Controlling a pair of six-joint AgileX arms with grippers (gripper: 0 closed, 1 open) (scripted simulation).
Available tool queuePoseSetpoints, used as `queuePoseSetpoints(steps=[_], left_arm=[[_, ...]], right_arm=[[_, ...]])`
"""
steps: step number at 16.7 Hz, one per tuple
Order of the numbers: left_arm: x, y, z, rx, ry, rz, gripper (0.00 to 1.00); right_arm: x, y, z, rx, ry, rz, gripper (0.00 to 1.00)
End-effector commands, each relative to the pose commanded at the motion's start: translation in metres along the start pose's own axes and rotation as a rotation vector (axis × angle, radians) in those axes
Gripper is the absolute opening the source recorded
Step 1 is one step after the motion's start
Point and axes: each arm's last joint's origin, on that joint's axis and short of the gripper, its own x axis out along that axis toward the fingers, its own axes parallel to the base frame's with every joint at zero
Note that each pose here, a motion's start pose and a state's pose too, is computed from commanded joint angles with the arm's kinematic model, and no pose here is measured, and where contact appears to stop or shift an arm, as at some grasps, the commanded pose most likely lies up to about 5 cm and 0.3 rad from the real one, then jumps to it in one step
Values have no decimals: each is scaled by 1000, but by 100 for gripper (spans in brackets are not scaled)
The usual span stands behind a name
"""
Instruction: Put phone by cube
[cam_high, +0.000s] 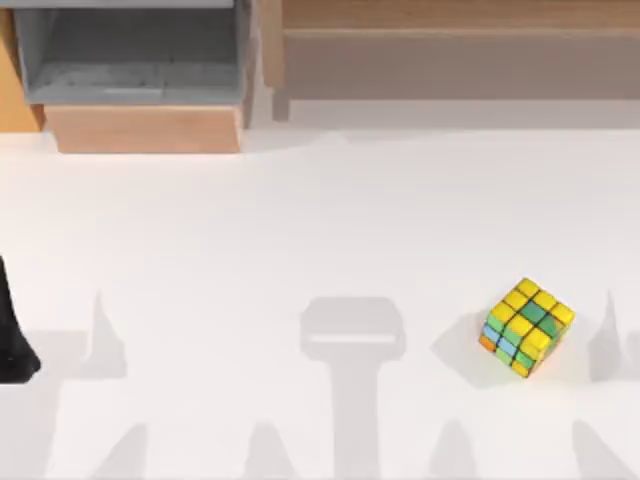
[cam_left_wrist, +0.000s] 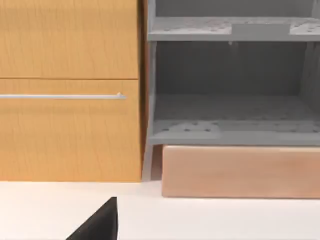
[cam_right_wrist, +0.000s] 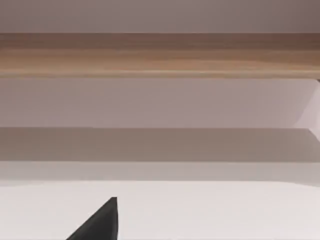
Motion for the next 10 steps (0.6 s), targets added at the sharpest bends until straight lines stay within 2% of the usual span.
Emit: queuePoseSetpoints(steps=[3, 5, 7, 10], left_arm=[[0, 1, 1, 10, 9, 10, 100], [1, 6, 8, 60, 54, 55, 100], [4, 14, 19, 141, 141, 118, 100], [15, 33, 36, 285, 352, 197, 100]], right_arm=[[0, 0, 0, 0, 0, 0, 100], [0, 0, 0, 0, 0, 0, 100], [0, 0, 0, 0, 0, 0, 100], [0, 0, 0, 0, 0, 0, 100]])
